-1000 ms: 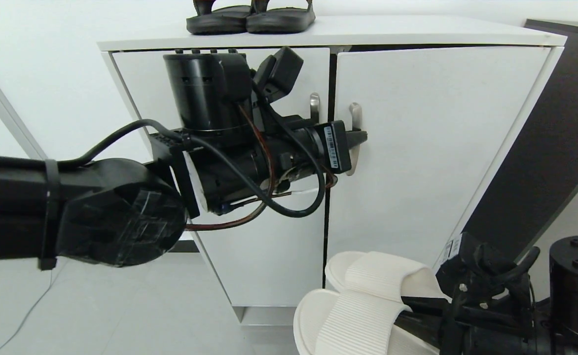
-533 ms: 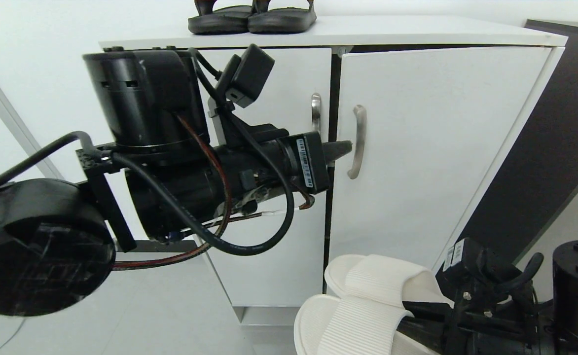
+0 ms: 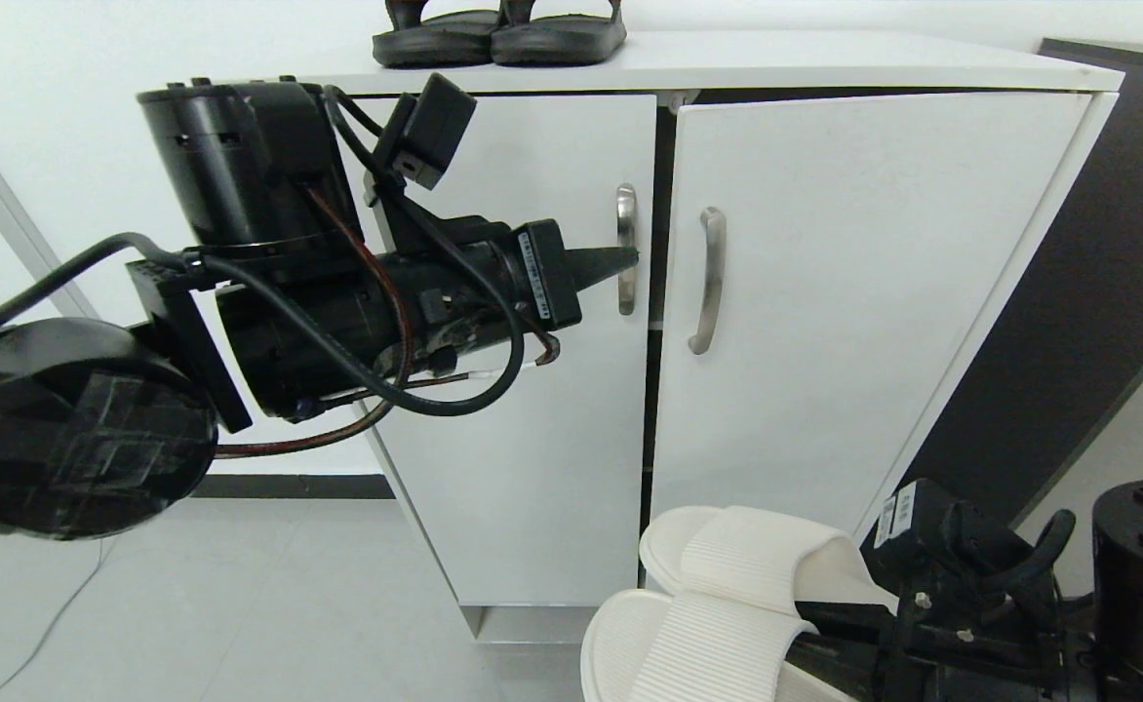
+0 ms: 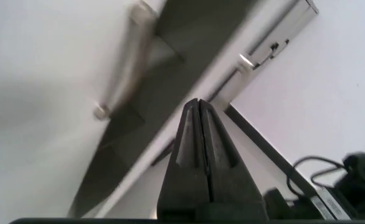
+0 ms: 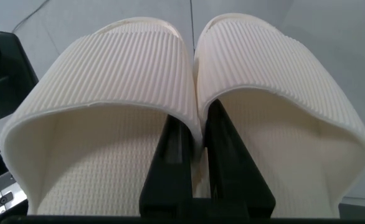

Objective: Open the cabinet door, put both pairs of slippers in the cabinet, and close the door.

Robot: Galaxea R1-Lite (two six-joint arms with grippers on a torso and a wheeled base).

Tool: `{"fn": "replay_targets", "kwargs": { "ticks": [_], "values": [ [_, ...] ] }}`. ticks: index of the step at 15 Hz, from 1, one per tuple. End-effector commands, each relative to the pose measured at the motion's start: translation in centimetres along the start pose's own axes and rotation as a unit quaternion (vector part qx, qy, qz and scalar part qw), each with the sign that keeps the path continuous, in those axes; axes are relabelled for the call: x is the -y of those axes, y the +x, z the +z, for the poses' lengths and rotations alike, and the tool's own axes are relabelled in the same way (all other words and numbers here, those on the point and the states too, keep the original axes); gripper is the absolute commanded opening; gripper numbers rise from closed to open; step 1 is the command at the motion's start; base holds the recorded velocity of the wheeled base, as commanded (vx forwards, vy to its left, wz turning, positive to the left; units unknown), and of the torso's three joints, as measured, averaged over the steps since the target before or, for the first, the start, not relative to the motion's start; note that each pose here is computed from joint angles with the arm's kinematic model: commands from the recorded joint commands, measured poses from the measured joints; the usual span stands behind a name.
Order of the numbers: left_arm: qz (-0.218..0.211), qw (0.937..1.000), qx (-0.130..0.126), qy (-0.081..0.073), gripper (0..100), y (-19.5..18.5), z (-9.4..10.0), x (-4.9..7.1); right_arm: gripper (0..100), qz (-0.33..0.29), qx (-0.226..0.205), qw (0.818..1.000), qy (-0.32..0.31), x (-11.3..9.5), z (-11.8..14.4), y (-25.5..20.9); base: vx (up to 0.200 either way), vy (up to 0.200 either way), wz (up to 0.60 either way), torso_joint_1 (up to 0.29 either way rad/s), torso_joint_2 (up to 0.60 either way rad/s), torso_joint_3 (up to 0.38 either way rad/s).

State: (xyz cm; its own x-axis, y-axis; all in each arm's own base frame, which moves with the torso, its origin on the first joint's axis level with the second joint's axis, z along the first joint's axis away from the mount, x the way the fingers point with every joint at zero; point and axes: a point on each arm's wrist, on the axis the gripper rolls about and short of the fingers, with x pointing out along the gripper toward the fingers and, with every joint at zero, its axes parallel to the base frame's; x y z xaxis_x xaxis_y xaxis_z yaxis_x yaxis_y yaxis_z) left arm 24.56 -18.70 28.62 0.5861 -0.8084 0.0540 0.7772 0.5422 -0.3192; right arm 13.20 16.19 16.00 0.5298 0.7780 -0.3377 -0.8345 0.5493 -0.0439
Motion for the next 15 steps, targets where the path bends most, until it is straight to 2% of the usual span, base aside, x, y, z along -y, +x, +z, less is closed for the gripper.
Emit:
{"fn": "replay_targets", "kwargs": {
  "ticks": [1,6,14,15],
  "values": [
    [0.008,1.0,-0.003,-0.002,0,1.6,-0.2,-1.1,0,0.0,-0.001,1.0,0.0,0.0,0.0,0.0,0.0,0.0,0.0,0.0,0.0,0.0],
    [0.004,1.0,0.005,0.001,0,3.8,0.0,-1.6,0,-0.002,-0.004,1.0,-0.001,0.0,-0.1,0.2,0.0,0.0,0.0,0.0,0.0,0.0],
    [0.0,1.0,0.002,0.0,0,4.4,-0.3,-1.7,0,0.005,-0.018,1.0,-0.016,-0.2,-0.8,0.1,0.0,0.0,0.0,0.0,0.0,0.0],
    [0.001,1.0,-0.001,0.0,0,4.6,-0.4,-1.8,0,0.011,-0.019,1.0,-0.022,-0.4,-0.9,0.1,-0.2,0.0,0.0,-0.002,0.0,0.007]
  ]
}}
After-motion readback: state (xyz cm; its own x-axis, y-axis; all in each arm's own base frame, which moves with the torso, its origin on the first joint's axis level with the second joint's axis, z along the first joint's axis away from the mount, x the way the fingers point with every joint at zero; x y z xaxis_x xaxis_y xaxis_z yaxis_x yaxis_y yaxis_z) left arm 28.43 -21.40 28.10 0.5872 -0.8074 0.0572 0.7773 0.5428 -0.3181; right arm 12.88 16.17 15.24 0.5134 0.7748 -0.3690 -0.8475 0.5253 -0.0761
